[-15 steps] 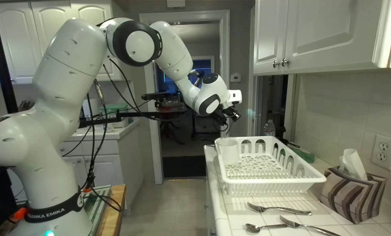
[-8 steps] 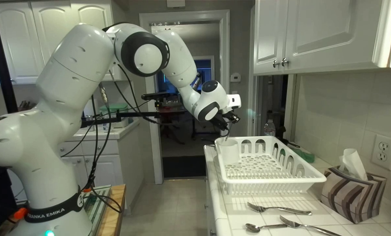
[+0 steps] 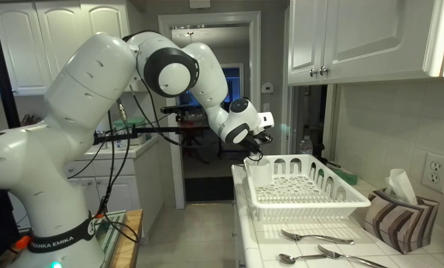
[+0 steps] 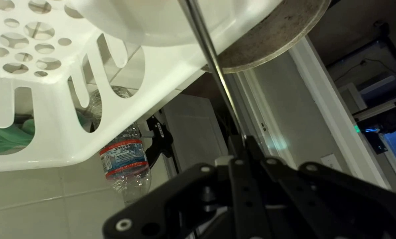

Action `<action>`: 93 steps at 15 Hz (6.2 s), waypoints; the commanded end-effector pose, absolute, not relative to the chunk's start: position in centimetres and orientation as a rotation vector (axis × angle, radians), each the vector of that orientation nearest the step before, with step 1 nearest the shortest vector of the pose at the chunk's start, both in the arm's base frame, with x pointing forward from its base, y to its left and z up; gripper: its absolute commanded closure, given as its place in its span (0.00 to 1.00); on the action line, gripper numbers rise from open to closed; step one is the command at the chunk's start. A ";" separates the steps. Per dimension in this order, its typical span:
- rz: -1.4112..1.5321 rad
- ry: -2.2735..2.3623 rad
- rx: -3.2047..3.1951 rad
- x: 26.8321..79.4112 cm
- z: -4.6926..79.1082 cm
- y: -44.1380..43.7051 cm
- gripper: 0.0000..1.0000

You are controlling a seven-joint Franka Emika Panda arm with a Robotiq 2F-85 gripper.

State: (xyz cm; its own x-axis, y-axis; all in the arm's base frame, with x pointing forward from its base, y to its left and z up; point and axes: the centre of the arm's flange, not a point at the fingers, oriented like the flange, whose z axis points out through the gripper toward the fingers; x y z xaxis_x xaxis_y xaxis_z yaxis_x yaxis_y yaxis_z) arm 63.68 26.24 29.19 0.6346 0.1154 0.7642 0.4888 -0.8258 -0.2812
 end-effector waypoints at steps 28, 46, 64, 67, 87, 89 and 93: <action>-1.004 -0.532 -2.559 63.7 34.3 21.9 0.00; -0.649 0.088 -2.981 60.5 39.1 7.5 0.00; -0.659 0.976 -2.983 60.1 35.1 -4.9 0.00; -0.703 0.991 -2.983 59.2 34.2 -7.3 0.00; -0.693 0.952 -3.025 60.2 30.0 -13.8 0.00; -0.700 0.914 -3.039 60.5 29.3 -15.0 0.00; -0.704 0.848 -3.081 60.7 27.6 -17.4 0.00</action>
State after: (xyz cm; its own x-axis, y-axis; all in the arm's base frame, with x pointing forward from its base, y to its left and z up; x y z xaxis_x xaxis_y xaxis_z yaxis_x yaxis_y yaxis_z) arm 59.53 -15.49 28.74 0.7617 -0.4874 0.4269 -0.5401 -0.8416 0.0029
